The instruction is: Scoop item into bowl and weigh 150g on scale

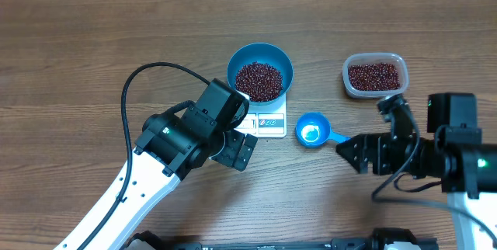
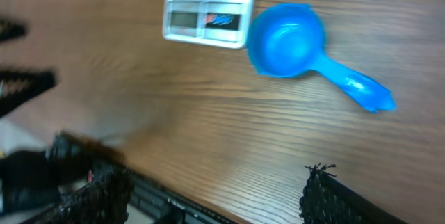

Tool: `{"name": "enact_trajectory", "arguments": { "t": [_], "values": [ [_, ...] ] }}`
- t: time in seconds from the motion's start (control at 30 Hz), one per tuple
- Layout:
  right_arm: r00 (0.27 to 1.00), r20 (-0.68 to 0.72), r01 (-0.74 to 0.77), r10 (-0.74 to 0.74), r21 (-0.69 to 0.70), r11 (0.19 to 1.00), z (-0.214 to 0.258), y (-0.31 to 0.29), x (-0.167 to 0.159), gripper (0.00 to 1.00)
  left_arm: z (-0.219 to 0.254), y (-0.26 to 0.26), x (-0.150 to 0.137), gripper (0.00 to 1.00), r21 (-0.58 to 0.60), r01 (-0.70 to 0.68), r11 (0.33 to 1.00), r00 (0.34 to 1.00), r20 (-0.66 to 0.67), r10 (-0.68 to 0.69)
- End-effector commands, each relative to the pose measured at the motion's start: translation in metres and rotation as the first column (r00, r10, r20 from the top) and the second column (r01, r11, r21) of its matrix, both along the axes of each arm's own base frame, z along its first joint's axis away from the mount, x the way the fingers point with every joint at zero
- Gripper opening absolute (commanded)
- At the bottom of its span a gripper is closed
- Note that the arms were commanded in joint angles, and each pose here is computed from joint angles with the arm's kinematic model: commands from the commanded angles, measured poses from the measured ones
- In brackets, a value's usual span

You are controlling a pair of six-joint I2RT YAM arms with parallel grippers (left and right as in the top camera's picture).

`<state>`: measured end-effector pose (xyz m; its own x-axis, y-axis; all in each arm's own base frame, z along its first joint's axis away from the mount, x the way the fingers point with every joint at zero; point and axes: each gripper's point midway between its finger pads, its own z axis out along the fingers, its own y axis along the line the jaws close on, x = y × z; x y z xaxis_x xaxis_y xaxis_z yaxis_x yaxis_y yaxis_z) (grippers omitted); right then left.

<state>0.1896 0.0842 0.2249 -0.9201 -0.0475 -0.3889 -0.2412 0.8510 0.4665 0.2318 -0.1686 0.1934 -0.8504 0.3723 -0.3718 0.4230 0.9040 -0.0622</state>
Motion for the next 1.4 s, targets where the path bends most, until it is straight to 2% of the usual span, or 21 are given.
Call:
{"name": "enact_trajectory", "arguments": {
  "t": [0.0, 0.1, 0.13, 0.17, 0.5, 0.87, 1.0, 1.03, 1.13, 1.27, 1.37],
  "values": [
    [0.978, 0.109, -0.176, 0.175, 0.002, 0.984, 0.018, 0.025, -0.013, 0.8, 0.007, 0.0, 0.0, 1.0, -0.026, -0.016, 1.0, 1.0, 0.013, 0.016],
    [0.96, 0.106, -0.254, 0.258, -0.049, 0.966, 0.013, 0.035, -0.021, 0.81, 0.007, 0.0, 0.0, 0.99, -0.026, -0.015, 1.0, 1.0, 0.013, 0.016],
    [0.957, 0.108, -0.265, 0.27, -0.055, 0.963, 0.012, 0.037, -0.021, 0.86, 0.007, 0.0, 0.0, 1.0, -0.026, -0.015, 1.0, 1.0, 0.013, 0.016],
    [0.95, 0.121, -0.284, 0.288, -0.054, 0.957, 0.014, 0.042, -0.021, 1.0, 0.007, 0.0, 0.0, 1.0, -0.026, -0.015, 1.0, 1.0, 0.013, 0.016],
    [0.948, 0.116, -0.291, 0.296, -0.054, 0.955, 0.013, 0.044, -0.02, 1.0, 0.007, 0.0, 0.0, 0.99, -0.027, -0.016, 1.0, 1.0, 0.014, 0.016],
    [0.947, 0.135, -0.273, 0.292, -0.144, 0.951, 0.003, 0.035, 0.002, 1.0, 0.007, 0.0, 0.0, 0.99, -0.027, -0.016, 1.0, 1.0, 0.014, 0.016],
    [0.867, 0.289, -0.353, 0.407, -0.222, 0.909, 0.01, 0.038, 0.011, 1.0, 0.007, 0.0, 0.0, 1.0, -0.027, -0.015, 1.0, 1.0, 0.014, 0.016],
    [0.82, 0.388, -0.346, 0.421, -0.251, 0.904, 0.015, 0.039, 0.017, 1.0, 0.007, 0.0, 0.0, 1.0, -0.026, -0.015, 1.0, 1.0, 0.013, 0.016],
    [0.719, 0.562, -0.315, 0.41, -0.262, 0.912, 0.01, 0.043, 0.016, 1.0, 0.007, 0.0, 0.0, 0.99, -0.026, -0.016, 1.0, 1.0, 0.013, 0.016],
    [0.618, 0.675, -0.308, 0.404, -0.265, 0.914, -0.01, 0.048, 0.007, 1.0, 0.007, 0.0, 0.0, 1.0, -0.026, -0.015, 1.0, 1.0, 0.013, 0.016],
    [0.492, 0.778, -0.273, 0.39, -0.288, 0.918, -0.026, 0.05, 0.005, 1.0, 0.007, 0.0, 0.0, 0.99, -0.026, -0.016, 1.0, 1.0, 0.013, 0.016]
  ]
}}
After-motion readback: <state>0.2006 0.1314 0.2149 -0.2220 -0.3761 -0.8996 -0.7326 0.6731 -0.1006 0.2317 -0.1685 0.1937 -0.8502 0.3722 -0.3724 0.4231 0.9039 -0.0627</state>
